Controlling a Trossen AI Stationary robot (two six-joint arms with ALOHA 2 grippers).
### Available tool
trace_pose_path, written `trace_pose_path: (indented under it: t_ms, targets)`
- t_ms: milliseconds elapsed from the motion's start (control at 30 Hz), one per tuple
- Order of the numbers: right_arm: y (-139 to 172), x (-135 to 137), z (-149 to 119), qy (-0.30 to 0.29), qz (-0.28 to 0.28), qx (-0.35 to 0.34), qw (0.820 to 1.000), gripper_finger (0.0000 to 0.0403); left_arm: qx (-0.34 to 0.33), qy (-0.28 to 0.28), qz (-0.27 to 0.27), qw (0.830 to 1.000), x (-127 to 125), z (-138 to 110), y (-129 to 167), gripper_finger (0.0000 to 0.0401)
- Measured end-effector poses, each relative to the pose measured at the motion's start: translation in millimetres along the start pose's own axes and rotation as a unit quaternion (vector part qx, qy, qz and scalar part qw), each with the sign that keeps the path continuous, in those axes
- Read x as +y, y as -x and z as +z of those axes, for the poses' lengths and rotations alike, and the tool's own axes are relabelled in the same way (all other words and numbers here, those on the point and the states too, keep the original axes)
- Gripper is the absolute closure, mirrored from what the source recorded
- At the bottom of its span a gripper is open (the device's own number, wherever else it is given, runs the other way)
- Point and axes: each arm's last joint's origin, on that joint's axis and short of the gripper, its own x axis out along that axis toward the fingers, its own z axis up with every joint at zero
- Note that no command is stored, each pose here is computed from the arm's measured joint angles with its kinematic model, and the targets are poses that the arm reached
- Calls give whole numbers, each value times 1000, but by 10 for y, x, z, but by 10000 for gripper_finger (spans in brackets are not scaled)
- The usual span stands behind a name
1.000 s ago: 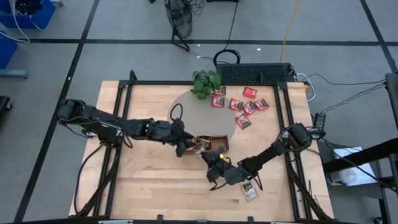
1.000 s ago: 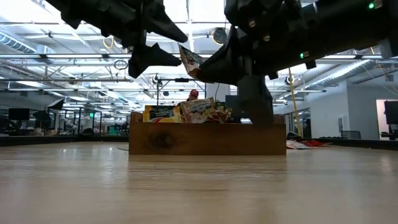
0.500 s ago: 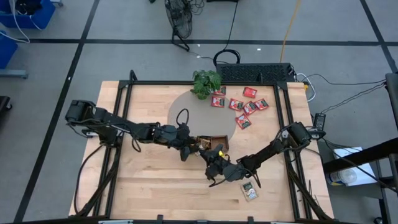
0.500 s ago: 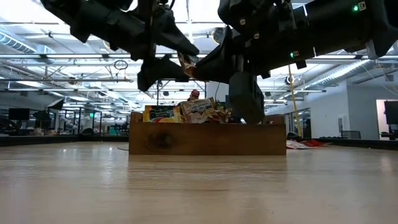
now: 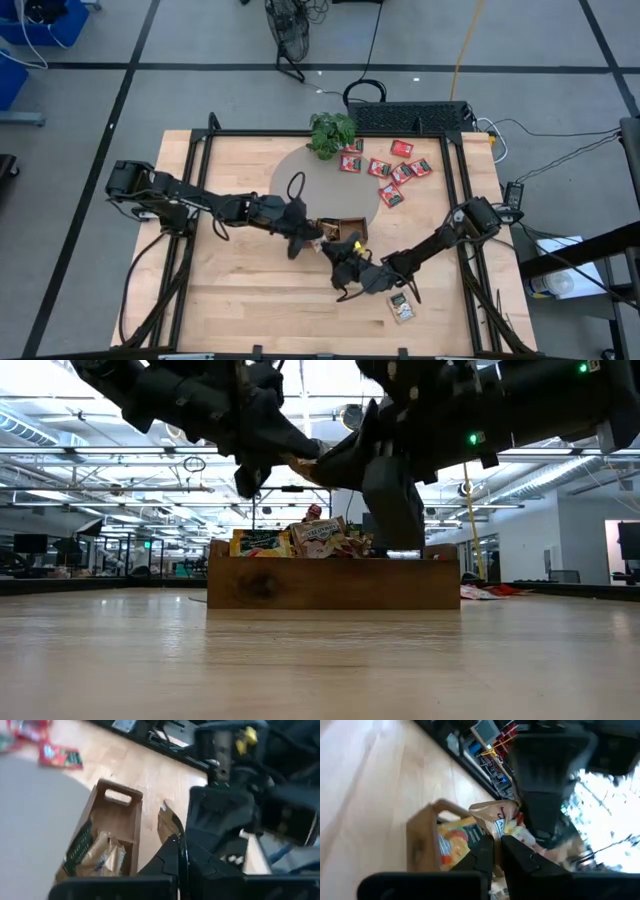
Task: Pick & Place Tea
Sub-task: Put the left brown tea bag into the middle slot of the wooden organizer
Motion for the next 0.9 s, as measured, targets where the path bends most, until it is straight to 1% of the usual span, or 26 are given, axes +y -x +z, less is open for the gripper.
trace_pose_path:
  t_ms: [100, 167, 233, 300, 367, 467, 600, 700, 800, 900]
  targets:
    - [89, 43, 43, -64, 10, -11, 998, 363, -9, -68, -1, 998, -48, 21, 29, 395]
    - [182, 95, 70, -88, 21, -18, 996, 351, -14, -117, 9, 993, -78, 21, 38, 396]
    - [293, 140, 104, -108, 17, -18, 994, 341, -15, -186, 11, 982, -129, 0, 36, 396]
    - [433, 159, 162, -127, 10, -21, 992, 335, -11, -246, 2, 969, -207, -39, 33, 397]
    - [597, 154, 239, -139, 10, -30, 990, 331, -8, -282, -2, 959, -273, -89, 15, 396]
    - [861, 74, 382, -153, 9, -48, 987, 329, 9, -332, 11, 943, -318, -184, -22, 398]
    - [1112, -71, 522, -163, 9, -65, 984, 328, 7, -371, 34, 928, -331, -261, -102, 397]
    - [1202, -128, 564, -168, 6, -67, 983, 328, 10, -383, 61, 922, -257, -321, -195, 398]
    - [1223, -121, 523, -161, 1, -63, 985, 328, 5, -385, 71, 920, -182, -331, -322, 398]
    - [1197, -90, 424, -159, 1, -56, 986, 329, 21, -392, 86, 916, -110, -355, -451, 398]
